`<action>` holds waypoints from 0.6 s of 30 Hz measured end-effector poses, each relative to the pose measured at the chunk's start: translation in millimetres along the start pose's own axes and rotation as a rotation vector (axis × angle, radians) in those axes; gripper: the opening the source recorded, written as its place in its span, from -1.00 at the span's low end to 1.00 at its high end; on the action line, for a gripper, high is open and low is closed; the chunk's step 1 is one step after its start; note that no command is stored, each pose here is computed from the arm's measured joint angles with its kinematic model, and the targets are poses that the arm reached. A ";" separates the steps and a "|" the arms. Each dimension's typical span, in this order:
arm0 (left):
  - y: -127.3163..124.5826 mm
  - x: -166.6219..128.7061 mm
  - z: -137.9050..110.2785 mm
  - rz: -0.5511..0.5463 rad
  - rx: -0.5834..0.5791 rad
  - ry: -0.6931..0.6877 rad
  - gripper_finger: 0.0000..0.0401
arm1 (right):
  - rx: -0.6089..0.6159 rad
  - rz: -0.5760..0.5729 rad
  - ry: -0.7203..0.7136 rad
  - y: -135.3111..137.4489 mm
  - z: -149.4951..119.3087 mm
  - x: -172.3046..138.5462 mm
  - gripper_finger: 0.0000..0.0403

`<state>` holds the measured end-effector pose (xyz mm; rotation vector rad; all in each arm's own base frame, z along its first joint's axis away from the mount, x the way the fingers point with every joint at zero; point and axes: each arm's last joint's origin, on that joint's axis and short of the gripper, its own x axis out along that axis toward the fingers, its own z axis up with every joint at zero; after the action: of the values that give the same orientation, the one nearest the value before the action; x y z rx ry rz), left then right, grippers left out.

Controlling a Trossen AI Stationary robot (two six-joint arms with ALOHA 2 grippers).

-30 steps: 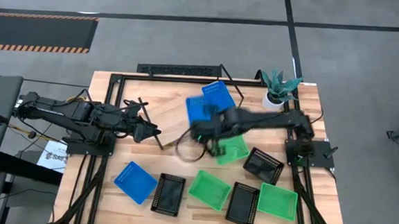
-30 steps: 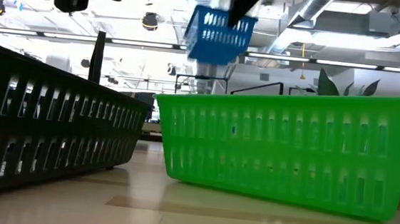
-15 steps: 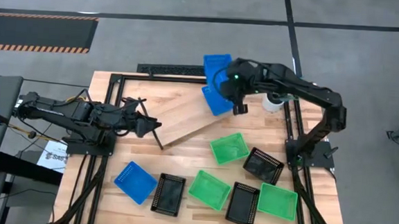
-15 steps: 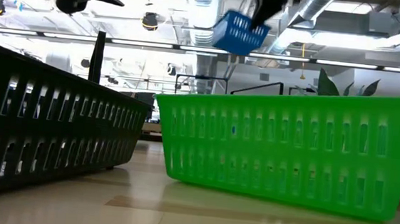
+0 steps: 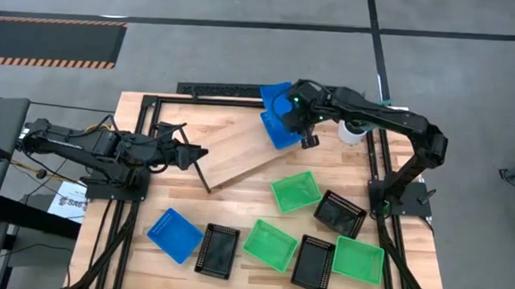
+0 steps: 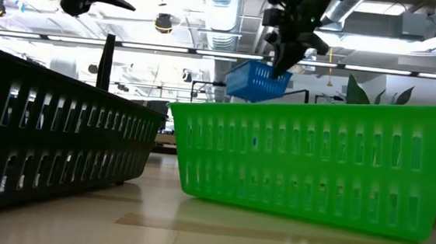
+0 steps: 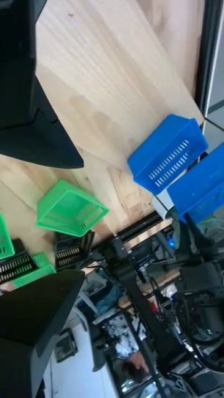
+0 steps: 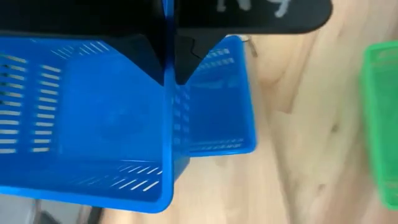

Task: Stack baskets on shelf by color
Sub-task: Stack the top blue bin on top of the other blue bin on the shelf

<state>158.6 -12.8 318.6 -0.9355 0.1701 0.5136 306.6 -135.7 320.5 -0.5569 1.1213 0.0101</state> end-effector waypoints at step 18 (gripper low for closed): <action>0.8 0.0 0.6 0.017 0.036 -0.024 0.33 | -0.066 0.072 0.018 17.5 -18.3 42.5 -0.87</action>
<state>158.1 -12.0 318.4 -0.8931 0.1653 0.5352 305.2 -139.7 271.2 -0.5763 1.1615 0.1051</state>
